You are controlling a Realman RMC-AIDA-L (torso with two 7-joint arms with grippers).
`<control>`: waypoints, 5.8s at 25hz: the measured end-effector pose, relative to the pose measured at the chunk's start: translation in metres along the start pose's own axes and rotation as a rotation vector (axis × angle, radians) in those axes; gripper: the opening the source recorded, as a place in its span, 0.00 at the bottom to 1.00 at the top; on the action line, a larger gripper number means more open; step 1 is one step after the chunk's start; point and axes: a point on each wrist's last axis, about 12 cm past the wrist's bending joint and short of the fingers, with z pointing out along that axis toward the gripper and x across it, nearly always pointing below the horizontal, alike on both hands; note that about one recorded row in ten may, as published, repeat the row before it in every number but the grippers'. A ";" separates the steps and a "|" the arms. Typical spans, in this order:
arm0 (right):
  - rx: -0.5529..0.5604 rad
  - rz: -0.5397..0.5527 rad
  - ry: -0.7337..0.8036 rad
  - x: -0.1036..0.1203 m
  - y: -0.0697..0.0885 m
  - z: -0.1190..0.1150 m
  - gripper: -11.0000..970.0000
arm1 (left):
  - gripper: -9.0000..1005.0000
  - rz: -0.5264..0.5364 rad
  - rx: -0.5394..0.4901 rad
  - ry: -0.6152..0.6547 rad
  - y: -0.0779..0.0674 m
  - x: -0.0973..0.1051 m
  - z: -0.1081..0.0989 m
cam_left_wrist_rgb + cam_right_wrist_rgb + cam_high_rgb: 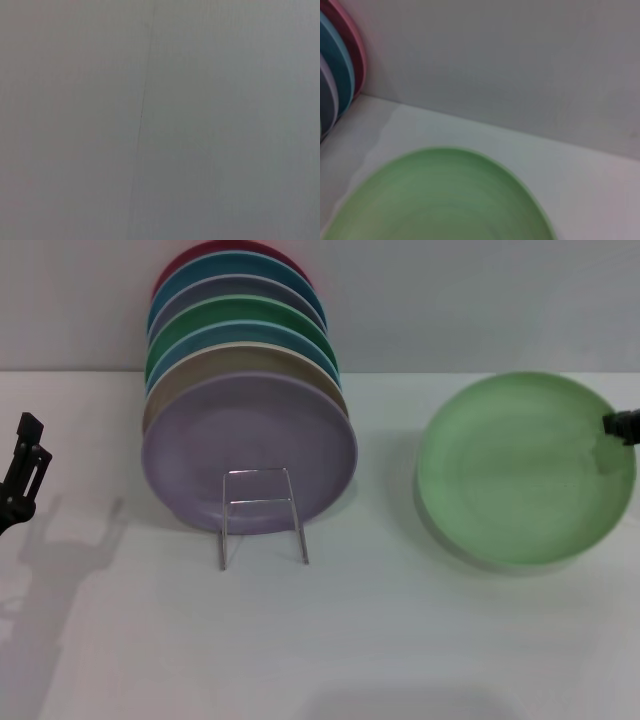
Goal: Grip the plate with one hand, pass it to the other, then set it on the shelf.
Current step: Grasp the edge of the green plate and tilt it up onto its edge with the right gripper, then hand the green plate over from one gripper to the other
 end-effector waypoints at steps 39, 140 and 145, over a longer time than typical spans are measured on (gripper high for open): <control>0.342 -0.499 -0.433 -0.006 0.054 0.015 0.03 | 0.78 0.006 -0.006 -0.011 0.003 -0.002 0.003; 0.320 -0.368 -0.973 0.215 0.205 -0.006 0.03 | 0.78 0.032 0.501 0.154 -0.100 0.020 -0.038; 0.320 -0.387 -0.969 0.216 0.207 -0.007 0.03 | 0.78 0.031 0.509 0.183 -0.104 0.023 -0.031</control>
